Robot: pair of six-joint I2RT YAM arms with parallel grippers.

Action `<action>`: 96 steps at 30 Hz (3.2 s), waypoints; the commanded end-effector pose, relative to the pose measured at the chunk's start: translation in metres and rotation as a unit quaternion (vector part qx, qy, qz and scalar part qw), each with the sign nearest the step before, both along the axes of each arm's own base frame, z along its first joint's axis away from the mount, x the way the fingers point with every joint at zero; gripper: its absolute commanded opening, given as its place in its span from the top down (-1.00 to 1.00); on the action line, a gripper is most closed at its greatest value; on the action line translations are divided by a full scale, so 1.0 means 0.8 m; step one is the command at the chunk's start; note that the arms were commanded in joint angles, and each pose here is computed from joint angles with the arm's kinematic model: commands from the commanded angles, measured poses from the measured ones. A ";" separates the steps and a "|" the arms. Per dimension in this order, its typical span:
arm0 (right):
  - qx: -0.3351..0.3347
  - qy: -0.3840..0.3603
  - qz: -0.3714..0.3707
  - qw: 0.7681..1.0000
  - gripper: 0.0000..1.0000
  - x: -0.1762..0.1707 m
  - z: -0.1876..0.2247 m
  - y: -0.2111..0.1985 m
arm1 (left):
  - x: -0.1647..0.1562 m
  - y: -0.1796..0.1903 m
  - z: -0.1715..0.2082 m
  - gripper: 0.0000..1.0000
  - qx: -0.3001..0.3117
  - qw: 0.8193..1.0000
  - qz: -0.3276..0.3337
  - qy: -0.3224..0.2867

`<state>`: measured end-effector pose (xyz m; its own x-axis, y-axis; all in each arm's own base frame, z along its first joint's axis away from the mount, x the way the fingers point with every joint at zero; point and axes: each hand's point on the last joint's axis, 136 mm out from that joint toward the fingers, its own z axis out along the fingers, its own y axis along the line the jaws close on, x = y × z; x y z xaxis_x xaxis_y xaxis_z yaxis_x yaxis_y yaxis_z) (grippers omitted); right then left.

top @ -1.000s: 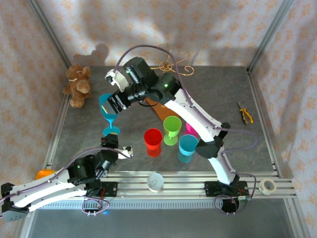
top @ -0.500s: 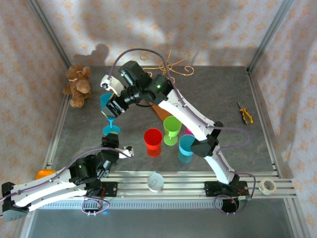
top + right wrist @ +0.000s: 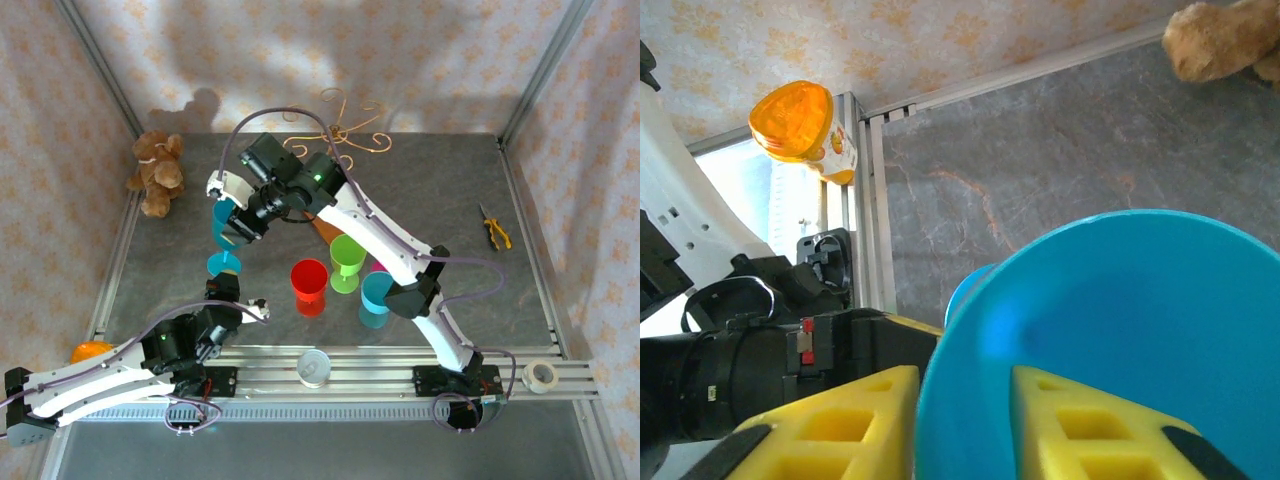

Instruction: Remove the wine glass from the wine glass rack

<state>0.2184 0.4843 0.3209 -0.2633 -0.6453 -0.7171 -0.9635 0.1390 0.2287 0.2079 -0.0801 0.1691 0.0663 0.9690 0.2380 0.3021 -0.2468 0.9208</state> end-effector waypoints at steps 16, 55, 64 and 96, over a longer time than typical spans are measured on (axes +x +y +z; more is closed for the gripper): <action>-0.026 0.067 0.031 0.997 1.00 -0.065 0.008 -0.033 | 0.006 0.002 0.030 0.84 -0.027 0.999 0.023 -0.035; -0.110 -0.095 -0.220 0.965 1.00 0.047 -0.018 -0.093 | 0.002 0.033 0.026 -0.57 -0.072 0.995 0.063 -0.041; -0.120 -0.070 -0.263 0.955 1.00 0.060 -0.060 -0.090 | 0.001 0.036 0.026 -0.62 -0.073 0.994 0.065 -0.040; -0.143 -0.006 -0.329 0.934 1.00 0.076 -0.156 -0.095 | 0.003 0.035 0.030 -0.70 -0.081 0.993 0.067 -0.047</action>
